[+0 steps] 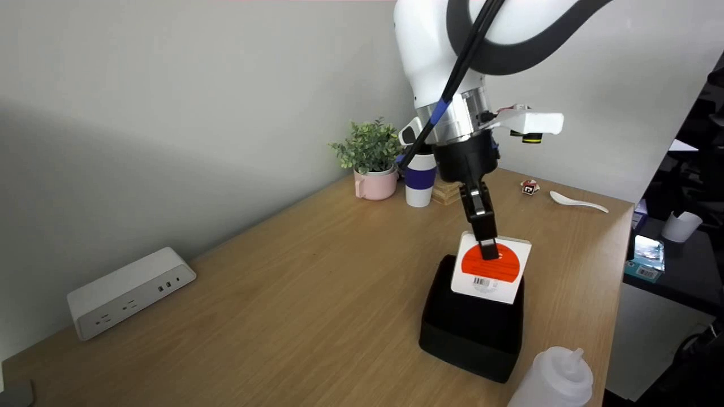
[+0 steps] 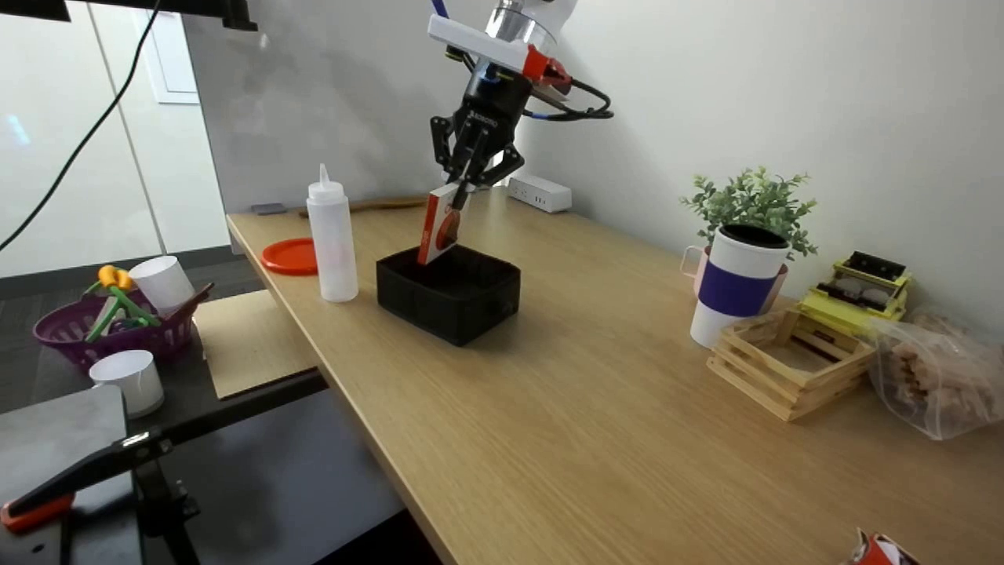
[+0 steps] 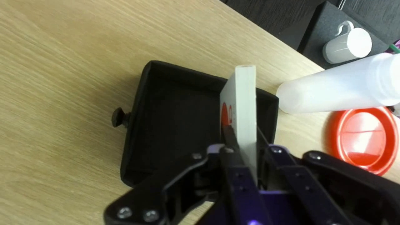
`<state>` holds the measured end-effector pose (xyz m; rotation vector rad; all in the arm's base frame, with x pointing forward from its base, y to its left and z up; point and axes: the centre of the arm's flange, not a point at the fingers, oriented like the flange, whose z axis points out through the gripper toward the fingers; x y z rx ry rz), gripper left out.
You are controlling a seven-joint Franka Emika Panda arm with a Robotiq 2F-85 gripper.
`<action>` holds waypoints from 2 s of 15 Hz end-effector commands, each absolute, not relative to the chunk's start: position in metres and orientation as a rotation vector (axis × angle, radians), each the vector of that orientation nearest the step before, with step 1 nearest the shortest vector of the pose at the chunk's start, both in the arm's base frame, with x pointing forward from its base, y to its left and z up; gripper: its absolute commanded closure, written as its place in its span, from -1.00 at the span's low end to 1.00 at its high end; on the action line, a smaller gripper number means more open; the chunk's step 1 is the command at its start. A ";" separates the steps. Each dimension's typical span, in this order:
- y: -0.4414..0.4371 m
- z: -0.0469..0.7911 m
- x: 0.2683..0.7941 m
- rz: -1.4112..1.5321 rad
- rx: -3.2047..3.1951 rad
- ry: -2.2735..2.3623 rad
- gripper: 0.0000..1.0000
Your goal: Remove the white and orange book from the black box and put it on the table
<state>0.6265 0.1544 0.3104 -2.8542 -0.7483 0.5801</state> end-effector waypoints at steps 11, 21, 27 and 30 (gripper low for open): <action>0.110 0.348 0.614 0.474 -2.989 -0.543 0.72; 0.109 0.345 0.617 0.478 -2.999 -0.511 0.93; 0.065 0.347 0.619 0.469 -3.022 -0.263 0.93; 0.044 0.347 0.619 0.470 -3.031 -0.156 0.93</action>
